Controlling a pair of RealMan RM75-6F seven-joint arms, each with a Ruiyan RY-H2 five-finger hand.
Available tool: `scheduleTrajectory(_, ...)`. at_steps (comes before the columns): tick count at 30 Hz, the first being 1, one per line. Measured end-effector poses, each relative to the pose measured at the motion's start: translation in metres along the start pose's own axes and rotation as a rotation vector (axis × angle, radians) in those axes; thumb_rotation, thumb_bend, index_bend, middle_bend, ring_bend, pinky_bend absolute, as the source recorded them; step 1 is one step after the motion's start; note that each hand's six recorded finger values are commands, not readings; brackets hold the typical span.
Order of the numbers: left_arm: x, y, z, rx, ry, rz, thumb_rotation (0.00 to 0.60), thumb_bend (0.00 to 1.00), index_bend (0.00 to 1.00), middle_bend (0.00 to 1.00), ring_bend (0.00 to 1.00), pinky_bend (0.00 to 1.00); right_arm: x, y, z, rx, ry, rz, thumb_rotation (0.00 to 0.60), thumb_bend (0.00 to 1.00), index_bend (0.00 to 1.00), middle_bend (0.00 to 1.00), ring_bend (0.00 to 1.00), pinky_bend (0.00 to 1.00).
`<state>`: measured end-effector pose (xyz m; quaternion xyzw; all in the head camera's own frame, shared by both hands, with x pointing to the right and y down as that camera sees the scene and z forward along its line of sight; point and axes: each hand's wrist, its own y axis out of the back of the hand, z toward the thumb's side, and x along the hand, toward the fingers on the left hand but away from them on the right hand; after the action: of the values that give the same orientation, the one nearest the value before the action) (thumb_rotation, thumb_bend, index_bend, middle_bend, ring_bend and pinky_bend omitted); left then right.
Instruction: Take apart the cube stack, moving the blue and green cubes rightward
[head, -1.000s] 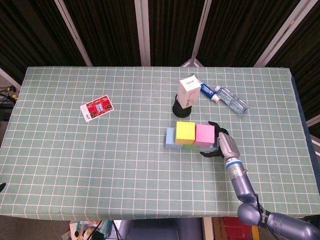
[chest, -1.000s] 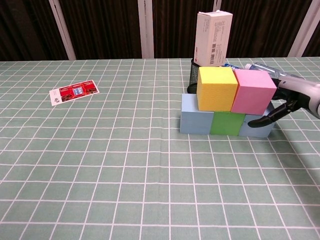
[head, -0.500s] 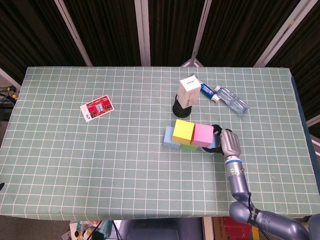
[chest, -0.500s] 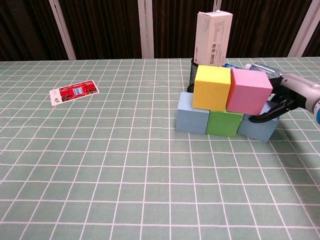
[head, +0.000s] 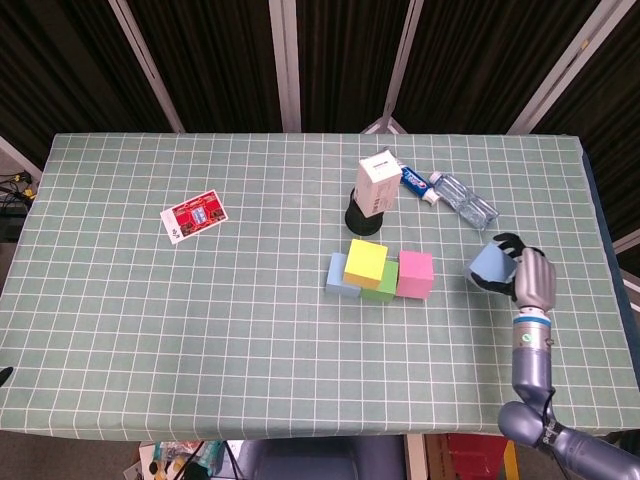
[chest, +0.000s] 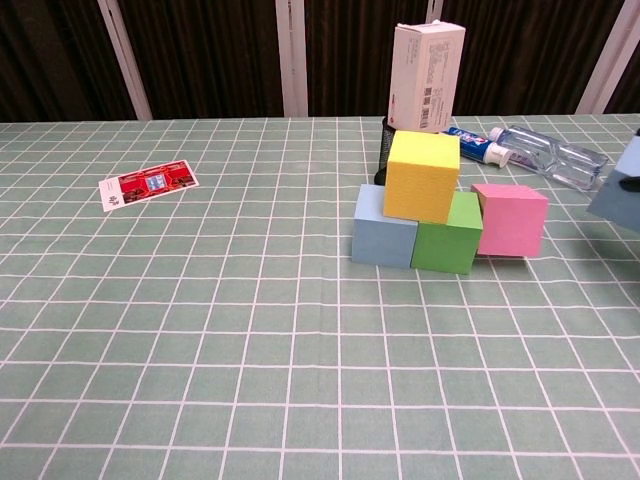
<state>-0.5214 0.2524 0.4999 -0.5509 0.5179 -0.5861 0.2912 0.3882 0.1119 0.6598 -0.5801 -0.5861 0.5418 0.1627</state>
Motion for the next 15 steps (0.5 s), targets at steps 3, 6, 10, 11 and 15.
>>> scheduleTrajectory(3,0.001,-0.001,0.0,0.003,0.003,-0.001,0.6,0.18,0.16,0.0,0.0,0.0,0.005,0.01,-0.011,-0.011,-0.013,0.01,0.6,0.28,0.35,0.45,0.65,0.24)
scheduleTrajectory(6,0.001,-0.002,0.001,0.005,0.002,-0.008,0.6,0.18,0.16,0.0,0.0,0.0,0.013,0.012,-0.018,-0.001,-0.004,0.043,0.6,0.28,0.35,0.45,0.65,0.24)
scheduleTrajectory(10,0.0,-0.002,0.001,0.006,-0.001,-0.007,0.6,0.18,0.16,0.0,0.0,0.0,0.023,0.007,-0.021,0.016,0.01,0.109,0.6,0.28,0.35,0.45,0.65,0.24)
scheduleTrajectory(11,0.0,-0.002,0.001,0.005,-0.001,-0.007,0.6,0.18,0.16,0.0,0.0,0.0,0.024,0.005,-0.022,0.021,0.011,0.123,0.6,0.28,0.35,0.45,0.64,0.24)
scheduleTrajectory(15,0.0,-0.001,0.0,0.0,0.001,-0.006,0.6,0.18,0.16,0.0,0.0,0.0,0.027,-0.003,-0.024,0.063,0.013,0.168,0.6,0.27,0.27,0.29,0.36,0.16)
